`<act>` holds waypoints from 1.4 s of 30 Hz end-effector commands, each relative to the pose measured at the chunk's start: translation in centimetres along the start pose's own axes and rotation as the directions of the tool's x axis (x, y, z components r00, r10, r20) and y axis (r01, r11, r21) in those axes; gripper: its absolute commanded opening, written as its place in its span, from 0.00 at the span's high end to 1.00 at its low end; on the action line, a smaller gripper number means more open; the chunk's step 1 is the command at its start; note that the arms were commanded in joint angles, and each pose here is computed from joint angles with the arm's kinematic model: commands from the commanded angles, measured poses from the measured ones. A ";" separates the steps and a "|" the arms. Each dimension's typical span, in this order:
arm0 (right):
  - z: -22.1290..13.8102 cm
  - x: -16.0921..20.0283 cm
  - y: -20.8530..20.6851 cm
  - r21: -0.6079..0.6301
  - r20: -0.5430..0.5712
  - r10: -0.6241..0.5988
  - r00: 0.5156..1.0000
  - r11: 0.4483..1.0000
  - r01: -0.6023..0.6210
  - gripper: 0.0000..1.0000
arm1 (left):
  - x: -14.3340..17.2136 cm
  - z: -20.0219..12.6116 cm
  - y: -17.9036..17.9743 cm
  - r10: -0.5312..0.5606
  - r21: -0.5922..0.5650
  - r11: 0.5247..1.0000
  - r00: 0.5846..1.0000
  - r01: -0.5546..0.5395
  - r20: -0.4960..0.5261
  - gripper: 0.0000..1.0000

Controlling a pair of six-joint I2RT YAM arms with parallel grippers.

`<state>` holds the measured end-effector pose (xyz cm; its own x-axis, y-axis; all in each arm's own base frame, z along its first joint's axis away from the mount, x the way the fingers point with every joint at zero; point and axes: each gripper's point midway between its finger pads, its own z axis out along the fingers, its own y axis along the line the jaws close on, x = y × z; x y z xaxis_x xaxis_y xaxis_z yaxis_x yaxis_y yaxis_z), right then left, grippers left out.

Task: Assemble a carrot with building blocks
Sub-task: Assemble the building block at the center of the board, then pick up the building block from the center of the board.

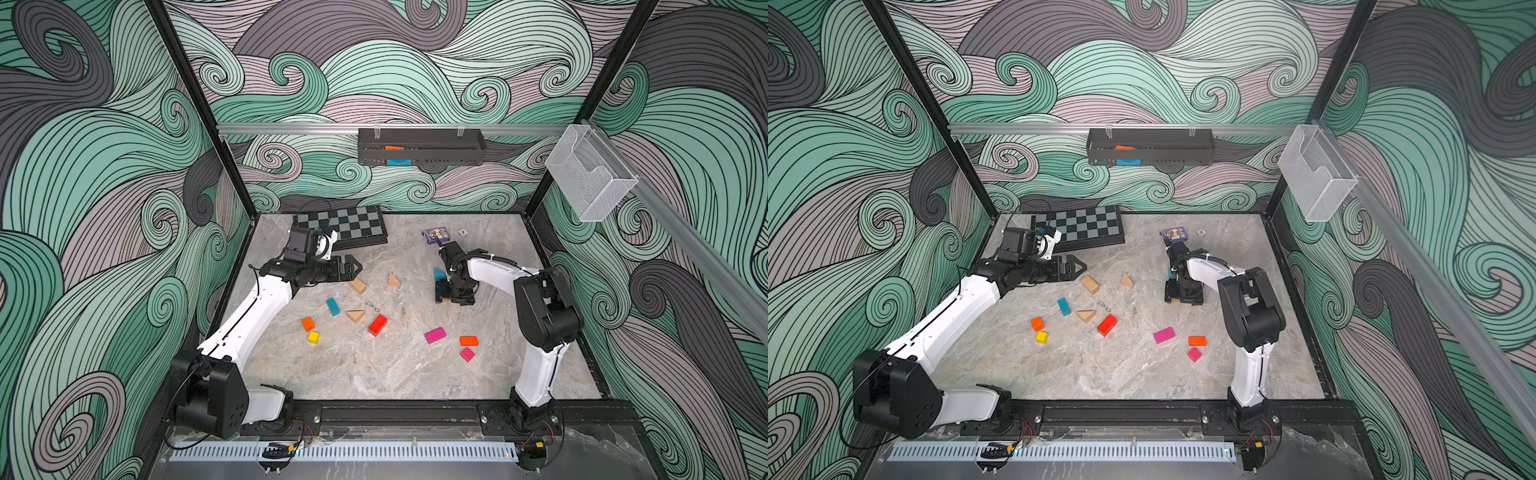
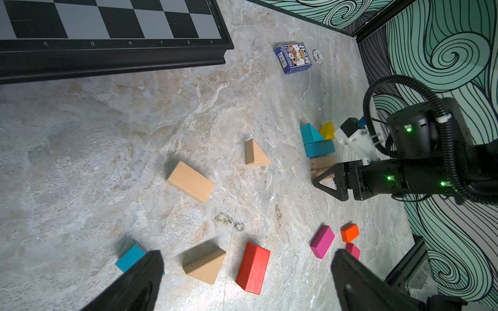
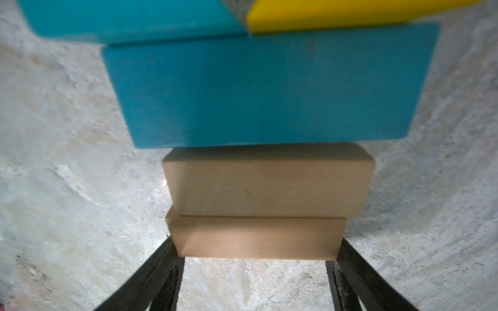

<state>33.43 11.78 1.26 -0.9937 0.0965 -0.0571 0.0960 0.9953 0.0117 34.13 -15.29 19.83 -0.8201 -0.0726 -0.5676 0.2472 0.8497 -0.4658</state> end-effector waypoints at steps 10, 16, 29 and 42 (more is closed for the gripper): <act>0.6 -0.5 -0.3 0.003 0.010 -0.004 1.000 1.000 0.004 0.01 | -0.6 -0.5 -0.8 0.030 0.012 0.999 0.999 -0.031 0.014 0.01; -2.9 -1.2 0.1 -0.024 0.067 -0.025 0.997 0.999 0.027 0.01 | -0.4 -1.1 -1.3 0.044 0.029 0.999 0.999 -0.044 0.010 0.02; -16.6 1.5 1.0 -0.197 0.294 -0.075 0.953 0.971 0.137 0.01 | 7.2 1.0 -8.9 0.136 0.104 0.987 0.979 -0.121 -0.150 0.24; -24.5 6.9 1.3 -0.377 0.429 -0.061 0.901 0.894 0.240 0.01 | 19.4 9.7 -16.4 0.343 0.156 0.939 0.867 -0.306 -0.362 0.28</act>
<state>26.86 12.85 25.53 -0.8530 0.0572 -0.5188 -0.1429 0.9304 0.3375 18.47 -34.31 10.41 -0.8516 0.3961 -0.3433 0.5164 0.7462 -0.4201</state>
